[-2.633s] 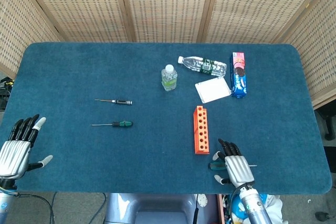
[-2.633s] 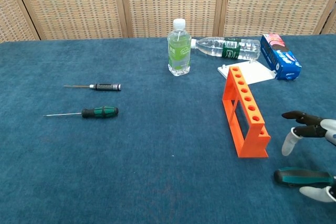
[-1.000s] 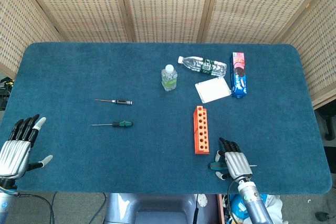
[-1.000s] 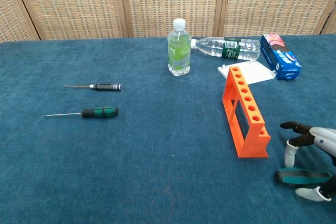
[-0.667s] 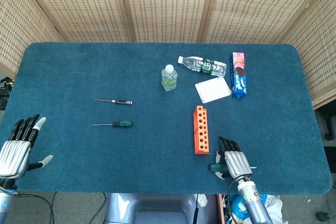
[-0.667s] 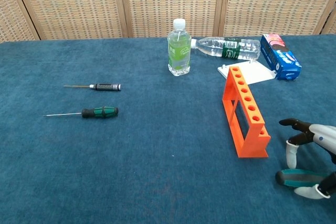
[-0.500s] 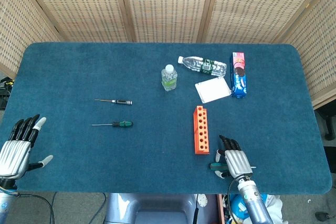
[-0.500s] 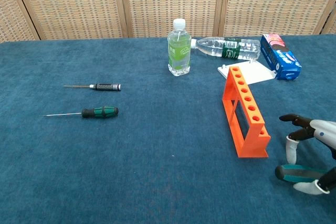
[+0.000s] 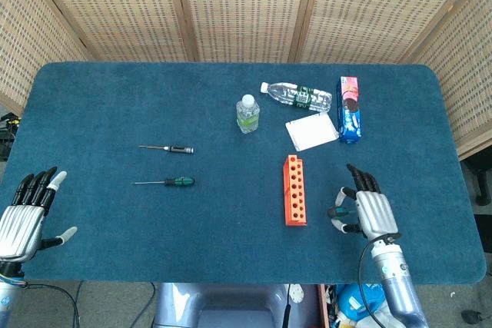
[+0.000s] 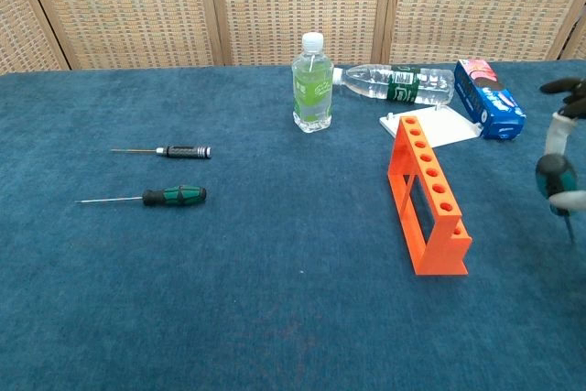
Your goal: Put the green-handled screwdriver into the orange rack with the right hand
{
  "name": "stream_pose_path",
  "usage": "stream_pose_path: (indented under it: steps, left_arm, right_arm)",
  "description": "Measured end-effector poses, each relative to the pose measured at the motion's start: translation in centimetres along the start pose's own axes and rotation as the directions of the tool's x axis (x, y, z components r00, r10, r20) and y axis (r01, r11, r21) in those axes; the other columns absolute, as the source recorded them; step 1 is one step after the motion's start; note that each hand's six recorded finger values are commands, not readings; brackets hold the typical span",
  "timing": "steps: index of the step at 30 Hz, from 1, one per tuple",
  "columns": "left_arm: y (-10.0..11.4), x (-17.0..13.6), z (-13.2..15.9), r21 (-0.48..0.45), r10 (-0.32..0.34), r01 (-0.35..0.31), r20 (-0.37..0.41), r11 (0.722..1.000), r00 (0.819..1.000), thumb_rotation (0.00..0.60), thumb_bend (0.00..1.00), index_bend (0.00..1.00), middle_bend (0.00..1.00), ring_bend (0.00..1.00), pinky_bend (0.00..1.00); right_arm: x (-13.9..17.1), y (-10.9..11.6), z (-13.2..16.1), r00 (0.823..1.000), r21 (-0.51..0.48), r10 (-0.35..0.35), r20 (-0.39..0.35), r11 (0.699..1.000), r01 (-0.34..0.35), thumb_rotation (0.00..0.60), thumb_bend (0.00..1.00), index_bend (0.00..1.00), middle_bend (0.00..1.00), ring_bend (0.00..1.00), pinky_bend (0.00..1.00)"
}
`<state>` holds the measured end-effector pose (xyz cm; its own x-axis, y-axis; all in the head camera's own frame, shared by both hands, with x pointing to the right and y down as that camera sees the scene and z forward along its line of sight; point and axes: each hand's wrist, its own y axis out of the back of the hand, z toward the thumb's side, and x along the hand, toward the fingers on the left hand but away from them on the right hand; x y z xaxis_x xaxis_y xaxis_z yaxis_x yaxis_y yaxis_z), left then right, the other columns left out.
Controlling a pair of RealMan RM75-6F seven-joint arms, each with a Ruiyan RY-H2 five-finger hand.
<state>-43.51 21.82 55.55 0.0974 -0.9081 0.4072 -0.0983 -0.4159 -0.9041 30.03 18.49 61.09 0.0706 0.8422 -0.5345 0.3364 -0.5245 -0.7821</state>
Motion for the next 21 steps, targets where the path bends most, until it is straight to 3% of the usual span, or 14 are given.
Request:
stream_pose_path:
  steps: [9,21]
  left_arm:
    - [-0.1,0.0,0.1,0.001,-0.003,0.003,0.001,1.000,1.000,0.600,0.00,0.00,0.00,0.00,0.00]
    - [0.0,0.0,0.1,0.000,0.002,-0.002,0.004,1.000,1.000,0.600,0.00,0.00,0.00,0.00,0.00]
  right_arm:
    - [-0.6,6.2,0.3,0.994,-0.002,-0.106,-0.003,0.994,0.106,0.600,0.19,0.64,0.00,0.00,0.00]
    - [-1.0,9.1,4.2,0.990,-0.023,-0.124,-0.073,0.992,0.123,0.600,0.19,0.64,0.00,0.00,0.00]
